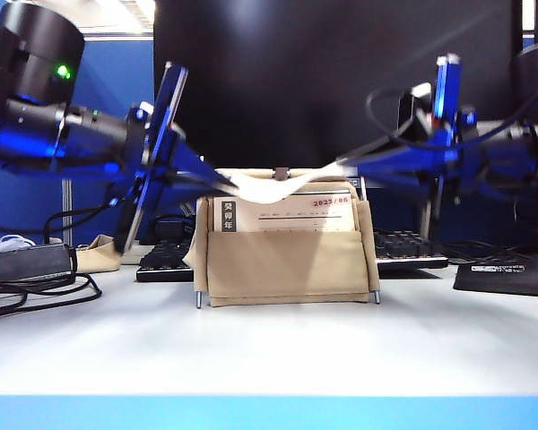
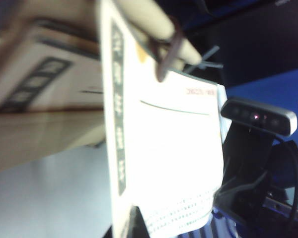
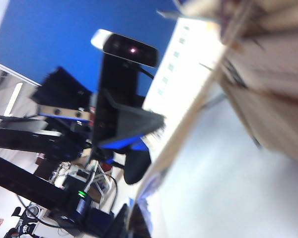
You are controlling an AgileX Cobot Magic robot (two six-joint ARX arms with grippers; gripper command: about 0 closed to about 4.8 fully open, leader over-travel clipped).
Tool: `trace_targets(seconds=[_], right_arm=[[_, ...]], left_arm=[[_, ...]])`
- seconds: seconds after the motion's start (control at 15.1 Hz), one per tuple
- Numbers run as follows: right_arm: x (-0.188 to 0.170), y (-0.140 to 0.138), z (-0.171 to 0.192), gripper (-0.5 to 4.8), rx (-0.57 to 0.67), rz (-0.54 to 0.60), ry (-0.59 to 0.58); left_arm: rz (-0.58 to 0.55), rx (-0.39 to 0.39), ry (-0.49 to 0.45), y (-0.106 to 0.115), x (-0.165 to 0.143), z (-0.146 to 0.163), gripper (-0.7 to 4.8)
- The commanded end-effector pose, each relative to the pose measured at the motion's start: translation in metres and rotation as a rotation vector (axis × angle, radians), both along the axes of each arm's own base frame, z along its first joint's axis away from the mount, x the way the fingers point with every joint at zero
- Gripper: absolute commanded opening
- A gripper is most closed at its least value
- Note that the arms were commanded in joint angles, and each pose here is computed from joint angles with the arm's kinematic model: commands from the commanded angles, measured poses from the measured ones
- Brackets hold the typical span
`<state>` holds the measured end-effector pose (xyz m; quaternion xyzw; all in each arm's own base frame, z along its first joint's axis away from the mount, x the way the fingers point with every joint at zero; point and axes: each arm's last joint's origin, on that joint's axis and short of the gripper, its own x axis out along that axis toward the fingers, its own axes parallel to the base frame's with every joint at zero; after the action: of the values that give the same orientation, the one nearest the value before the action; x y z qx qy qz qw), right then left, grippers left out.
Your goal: Turn one page of the calendar.
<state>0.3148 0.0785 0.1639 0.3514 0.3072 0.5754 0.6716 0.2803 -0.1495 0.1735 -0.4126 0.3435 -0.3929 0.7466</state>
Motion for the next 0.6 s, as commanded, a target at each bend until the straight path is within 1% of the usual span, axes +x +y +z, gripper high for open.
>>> trace_targets(seconds=[0.07, 0.33, 0.6], right_arm=[[-0.001, 0.000, 0.019, -0.01, 0.060, -0.002, -0.074], [-0.001, 0.000, 0.023, -0.01, 0.080, -0.026, -0.077], [0.000, -0.001, 0.029, -0.01, 0.104, -0.058, -0.095]], left_arm=[[-0.087, -0.065, -0.088, -0.007, 0.005, 0.019, -0.06], [-0.110, -0.100, -0.119, -0.010, 0.011, 0.033, -0.06], [-0.107, -0.132, -0.121, -0.010, 0.011, 0.037, -0.06]])
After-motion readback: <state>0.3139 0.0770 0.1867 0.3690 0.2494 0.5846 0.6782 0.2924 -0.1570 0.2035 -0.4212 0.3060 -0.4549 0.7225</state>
